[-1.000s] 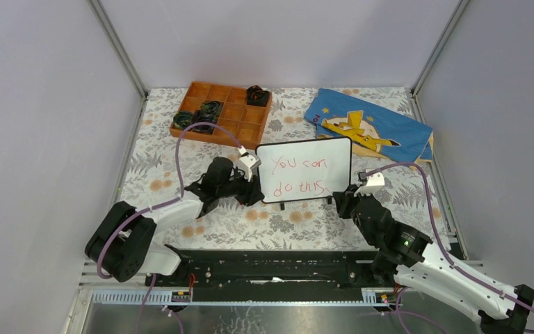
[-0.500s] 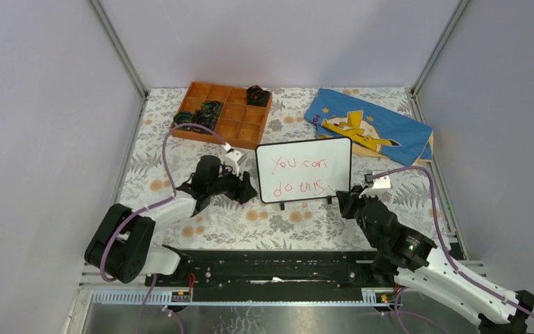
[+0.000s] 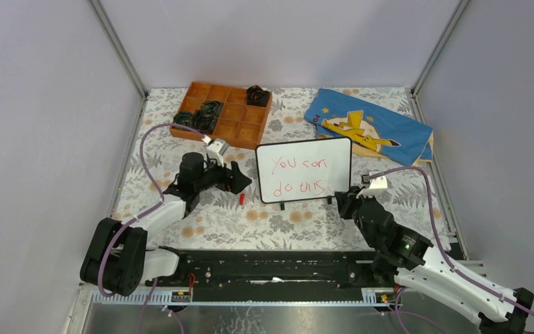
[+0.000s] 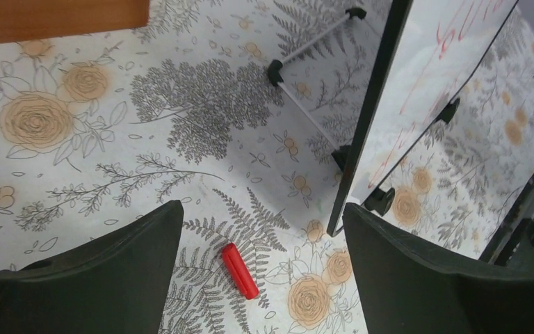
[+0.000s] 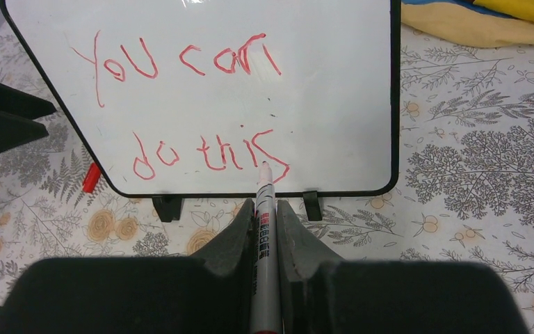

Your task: Write a sentence on the whiteboard

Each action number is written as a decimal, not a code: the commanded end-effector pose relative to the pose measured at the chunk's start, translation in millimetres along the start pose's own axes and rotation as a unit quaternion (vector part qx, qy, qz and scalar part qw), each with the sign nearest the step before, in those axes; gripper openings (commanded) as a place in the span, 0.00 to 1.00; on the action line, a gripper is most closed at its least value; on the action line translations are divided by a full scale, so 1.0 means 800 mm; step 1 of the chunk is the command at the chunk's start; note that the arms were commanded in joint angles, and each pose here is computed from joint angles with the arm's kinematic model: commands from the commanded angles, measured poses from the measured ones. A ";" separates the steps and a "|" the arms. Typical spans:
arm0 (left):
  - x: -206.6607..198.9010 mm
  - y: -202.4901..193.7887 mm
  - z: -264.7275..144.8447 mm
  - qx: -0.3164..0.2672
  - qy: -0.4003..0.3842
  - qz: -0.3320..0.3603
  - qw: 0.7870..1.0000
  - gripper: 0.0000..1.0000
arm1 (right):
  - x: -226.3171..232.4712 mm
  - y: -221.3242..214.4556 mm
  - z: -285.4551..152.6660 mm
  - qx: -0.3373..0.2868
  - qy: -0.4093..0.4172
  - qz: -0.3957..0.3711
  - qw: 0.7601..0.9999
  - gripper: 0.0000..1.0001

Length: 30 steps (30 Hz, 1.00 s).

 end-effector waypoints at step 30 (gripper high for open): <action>-0.009 -0.002 0.013 0.005 -0.029 0.008 1.000 0.86 | 0.003 0.003 0.010 -0.017 -0.014 -0.010 1.000 0.00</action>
Point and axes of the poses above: each gripper's point midway between its finger pads, its own z axis out along the fingers, its own x axis along the line the jaws close on, y = z × x, the point moved 9 cm from there along -z, back along the fingers, and after that the axes turned 14 degrees about z, right-handed, at the moved point
